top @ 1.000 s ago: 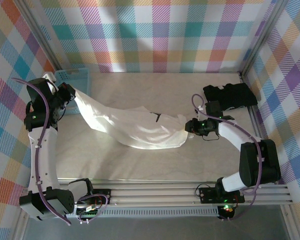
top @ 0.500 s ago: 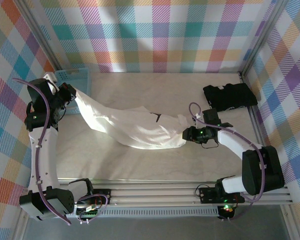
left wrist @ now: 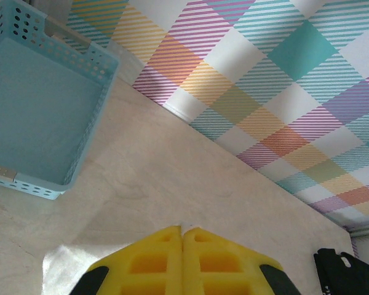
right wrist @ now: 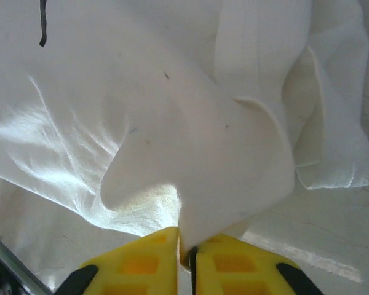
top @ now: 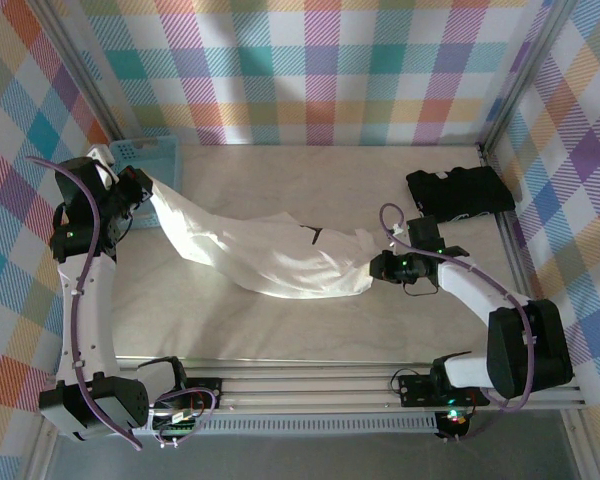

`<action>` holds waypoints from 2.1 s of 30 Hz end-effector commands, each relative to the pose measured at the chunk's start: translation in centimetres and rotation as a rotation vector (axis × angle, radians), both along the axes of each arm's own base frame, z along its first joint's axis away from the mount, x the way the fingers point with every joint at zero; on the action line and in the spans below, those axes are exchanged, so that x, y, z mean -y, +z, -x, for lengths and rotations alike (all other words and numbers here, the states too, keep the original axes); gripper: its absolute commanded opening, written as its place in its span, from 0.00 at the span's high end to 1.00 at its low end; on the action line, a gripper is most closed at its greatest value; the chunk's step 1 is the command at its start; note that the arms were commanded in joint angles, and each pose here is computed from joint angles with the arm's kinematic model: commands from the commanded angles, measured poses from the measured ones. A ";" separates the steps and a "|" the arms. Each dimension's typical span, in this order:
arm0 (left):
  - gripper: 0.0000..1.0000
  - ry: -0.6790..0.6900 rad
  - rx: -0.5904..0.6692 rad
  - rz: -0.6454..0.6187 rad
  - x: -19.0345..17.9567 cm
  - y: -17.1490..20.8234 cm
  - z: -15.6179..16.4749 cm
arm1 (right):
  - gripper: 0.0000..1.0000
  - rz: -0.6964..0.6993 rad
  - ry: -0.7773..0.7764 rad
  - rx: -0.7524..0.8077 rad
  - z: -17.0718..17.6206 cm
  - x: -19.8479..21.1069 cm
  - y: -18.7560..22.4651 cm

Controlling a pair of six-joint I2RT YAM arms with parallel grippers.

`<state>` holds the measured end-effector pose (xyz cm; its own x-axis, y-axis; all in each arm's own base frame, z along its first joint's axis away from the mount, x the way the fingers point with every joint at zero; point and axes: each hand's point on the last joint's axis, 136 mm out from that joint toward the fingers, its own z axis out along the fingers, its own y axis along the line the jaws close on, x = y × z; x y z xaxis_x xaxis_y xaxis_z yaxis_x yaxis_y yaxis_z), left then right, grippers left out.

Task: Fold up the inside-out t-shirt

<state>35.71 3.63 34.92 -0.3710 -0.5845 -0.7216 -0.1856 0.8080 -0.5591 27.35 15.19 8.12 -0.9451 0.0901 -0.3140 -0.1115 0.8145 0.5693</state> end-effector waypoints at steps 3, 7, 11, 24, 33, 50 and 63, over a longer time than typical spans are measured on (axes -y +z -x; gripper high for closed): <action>1.00 0.008 0.050 -0.003 -0.4 1.0 -0.1 | 0.99 0.008 0.032 0.090 -0.7 -0.2 3.1; 1.00 0.021 0.043 0.011 -0.5 1.1 -0.2 | 1.00 -0.009 0.043 0.271 -1.9 -0.1 10.1; 1.00 0.068 0.061 0.031 -1.3 2.2 0.0 | 1.00 -0.048 -0.048 0.513 -4.3 2.5 20.0; 1.00 0.199 0.211 0.111 -5.8 8.5 1.1 | 1.00 -0.142 -0.158 0.774 -7.5 6.8 32.9; 1.00 0.105 0.270 0.114 -3.2 11.1 2.0 | 1.00 -0.249 -0.090 0.813 -8.4 5.4 37.7; 1.00 0.143 0.190 0.042 -3.9 7.4 2.7 | 1.00 -0.288 -0.086 0.407 -3.5 3.4 21.6; 1.00 0.060 -0.006 0.061 -2.1 -1.4 -1.3 | 0.92 -0.191 -0.147 0.078 -15.6 3.2 4.5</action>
